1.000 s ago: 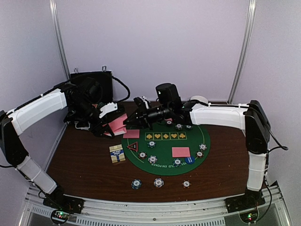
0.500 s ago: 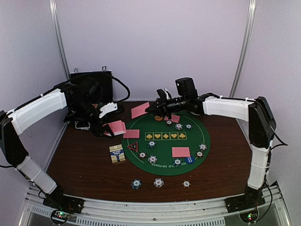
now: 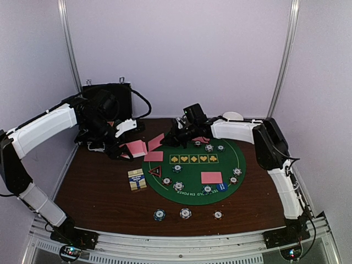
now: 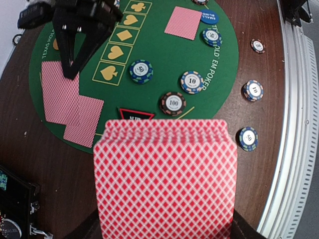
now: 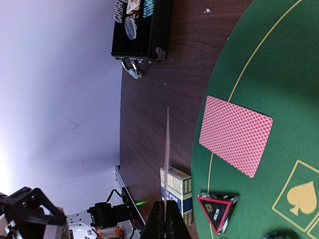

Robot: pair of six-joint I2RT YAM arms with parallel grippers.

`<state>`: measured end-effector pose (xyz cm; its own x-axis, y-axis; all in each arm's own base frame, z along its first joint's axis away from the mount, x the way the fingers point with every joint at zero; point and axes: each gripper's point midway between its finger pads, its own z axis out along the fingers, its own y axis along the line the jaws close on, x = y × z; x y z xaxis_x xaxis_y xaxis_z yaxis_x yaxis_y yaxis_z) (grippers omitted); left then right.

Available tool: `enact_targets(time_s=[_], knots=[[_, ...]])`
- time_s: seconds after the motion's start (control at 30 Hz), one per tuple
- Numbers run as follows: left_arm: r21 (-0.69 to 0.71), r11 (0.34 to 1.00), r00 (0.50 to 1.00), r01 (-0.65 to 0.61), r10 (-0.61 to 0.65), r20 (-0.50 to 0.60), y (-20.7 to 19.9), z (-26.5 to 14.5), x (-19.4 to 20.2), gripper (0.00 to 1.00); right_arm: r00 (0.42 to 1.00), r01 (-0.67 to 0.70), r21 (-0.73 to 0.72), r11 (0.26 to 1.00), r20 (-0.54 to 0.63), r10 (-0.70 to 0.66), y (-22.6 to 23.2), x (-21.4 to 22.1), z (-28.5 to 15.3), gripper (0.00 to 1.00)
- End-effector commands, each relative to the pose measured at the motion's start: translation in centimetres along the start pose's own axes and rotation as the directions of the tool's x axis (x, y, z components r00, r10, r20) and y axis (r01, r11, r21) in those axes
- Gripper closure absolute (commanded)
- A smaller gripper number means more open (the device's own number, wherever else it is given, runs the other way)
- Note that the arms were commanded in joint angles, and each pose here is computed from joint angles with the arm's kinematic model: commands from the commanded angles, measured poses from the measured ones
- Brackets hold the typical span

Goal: Distribute texas hold em gaming equipment

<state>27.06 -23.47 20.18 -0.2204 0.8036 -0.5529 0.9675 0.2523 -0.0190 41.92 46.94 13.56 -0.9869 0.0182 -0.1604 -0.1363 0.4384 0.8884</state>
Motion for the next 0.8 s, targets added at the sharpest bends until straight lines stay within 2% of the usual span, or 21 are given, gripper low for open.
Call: enact_targets(time_s=[0.0,0.23,0.27,0.37,0.47,0.7,0.77], knots=[[-0.021,1.0,0.999,-0.018,0.019,0.046,0.0,-1.1,-1.0,0.95,0.998,0.042,0.064,0.997,0.038,-0.045,-0.7,-1.2,2.6,1.0],[-0.019,1.0,0.999,-0.016,0.017,0.046,-0.1,-1.1,-1.0,0.96,0.998,0.019,0.125,0.992,0.055,-0.026,-3.8,-1.8,6.1,1.0],[-0.02,1.0,0.999,-0.017,0.018,0.046,-0.1,-1.1,-1.0,0.96,0.998,0.016,0.136,0.991,0.054,-0.023,-4.3,-1.8,6.3,0.97],[-0.019,1.0,0.999,-0.017,0.018,0.046,-0.1,-1.1,-1.0,0.96,0.999,0.021,0.167,0.986,0.043,-0.029,-5.2,-1.4,6.4,0.83],[-0.019,1.0,0.999,-0.016,0.017,0.047,-0.1,-1.1,-0.9,0.96,0.997,0.063,0.209,0.976,0.033,-0.072,-4.8,-1.2,5.4,0.64],[-0.015,1.0,0.999,-0.005,0.005,0.052,-0.2,-1.1,-1.0,0.96,0.972,0.203,0.268,0.942,0.062,-0.227,0.1,-1.9,0.3,0.31],[-0.013,1.0,0.999,0.001,0.0,0.05,-0.1,-1.1,-1.0,0.96,0.966,0.225,0.268,0.937,0.068,-0.251,1.4,-1.8,-1.0,0.25]])
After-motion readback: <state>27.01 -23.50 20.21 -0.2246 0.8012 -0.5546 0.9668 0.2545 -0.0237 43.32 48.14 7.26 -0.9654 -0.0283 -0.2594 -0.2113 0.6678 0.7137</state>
